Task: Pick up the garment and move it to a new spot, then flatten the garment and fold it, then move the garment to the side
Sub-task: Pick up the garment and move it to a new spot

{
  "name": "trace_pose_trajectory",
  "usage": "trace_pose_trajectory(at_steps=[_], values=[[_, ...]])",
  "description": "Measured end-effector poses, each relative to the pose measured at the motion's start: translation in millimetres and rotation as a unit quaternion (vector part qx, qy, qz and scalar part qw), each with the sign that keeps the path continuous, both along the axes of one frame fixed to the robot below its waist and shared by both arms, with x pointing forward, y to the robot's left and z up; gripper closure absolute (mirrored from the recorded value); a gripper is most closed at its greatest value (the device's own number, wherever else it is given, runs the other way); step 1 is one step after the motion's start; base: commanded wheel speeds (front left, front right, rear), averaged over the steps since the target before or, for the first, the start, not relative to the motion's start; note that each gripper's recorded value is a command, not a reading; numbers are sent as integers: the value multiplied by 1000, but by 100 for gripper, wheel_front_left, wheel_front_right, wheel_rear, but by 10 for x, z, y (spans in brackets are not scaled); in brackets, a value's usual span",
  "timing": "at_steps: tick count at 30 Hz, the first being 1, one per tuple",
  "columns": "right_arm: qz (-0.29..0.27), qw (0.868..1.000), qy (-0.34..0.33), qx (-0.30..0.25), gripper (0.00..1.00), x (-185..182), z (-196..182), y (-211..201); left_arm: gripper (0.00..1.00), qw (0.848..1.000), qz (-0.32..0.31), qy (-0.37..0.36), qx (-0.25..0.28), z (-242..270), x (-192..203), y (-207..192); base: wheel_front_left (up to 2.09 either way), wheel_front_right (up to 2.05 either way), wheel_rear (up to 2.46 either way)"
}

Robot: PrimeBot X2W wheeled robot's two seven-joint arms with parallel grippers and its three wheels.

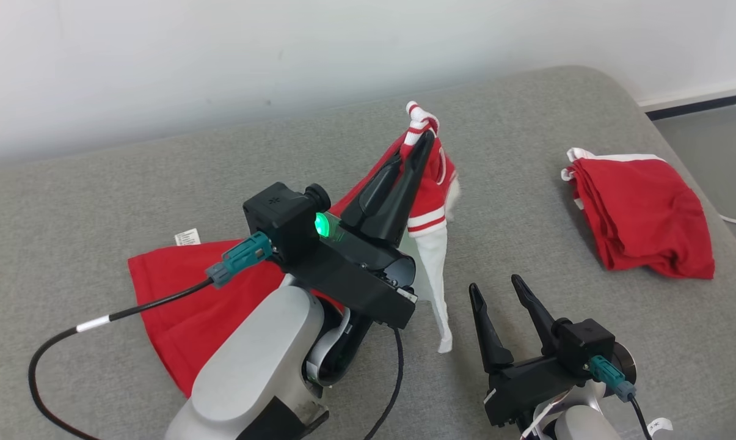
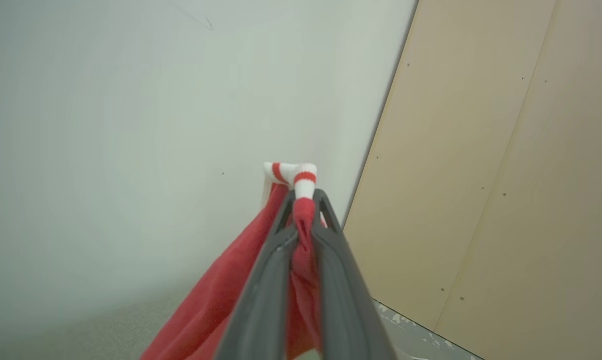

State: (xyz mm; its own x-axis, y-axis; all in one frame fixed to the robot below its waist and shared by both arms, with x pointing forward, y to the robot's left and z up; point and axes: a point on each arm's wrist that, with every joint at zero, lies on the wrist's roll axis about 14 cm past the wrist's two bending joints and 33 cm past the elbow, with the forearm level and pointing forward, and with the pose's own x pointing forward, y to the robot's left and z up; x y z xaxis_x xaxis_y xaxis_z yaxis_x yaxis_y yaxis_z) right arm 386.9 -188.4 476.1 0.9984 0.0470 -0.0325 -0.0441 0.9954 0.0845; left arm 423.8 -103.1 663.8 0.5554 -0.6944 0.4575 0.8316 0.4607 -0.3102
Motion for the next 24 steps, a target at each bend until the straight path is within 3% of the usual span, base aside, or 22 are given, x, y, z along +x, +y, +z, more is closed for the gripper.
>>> trace_pose_trajectory(at_steps=[5,6,7,15,24], values=[[-11,1000,4,5,0,-34,-21,-65,100,999,24,11,31,-209,136,5,0,0,0],[-12,1000,5,5,0,-34,-28,-72,58,998,35,24,41,-318,187,38,0,0,0],[-13,1000,6,5,0,-33,-34,-78,0,997,48,34,53,-420,241,77,0,0,0],[-14,1000,4,7,0,-4,-32,-86,0,981,131,107,98,-1044,463,554,0,0,0],[-14,1000,-8,13,0,-64,52,-72,0,943,262,159,129,-1554,382,1534,0,0,0]])
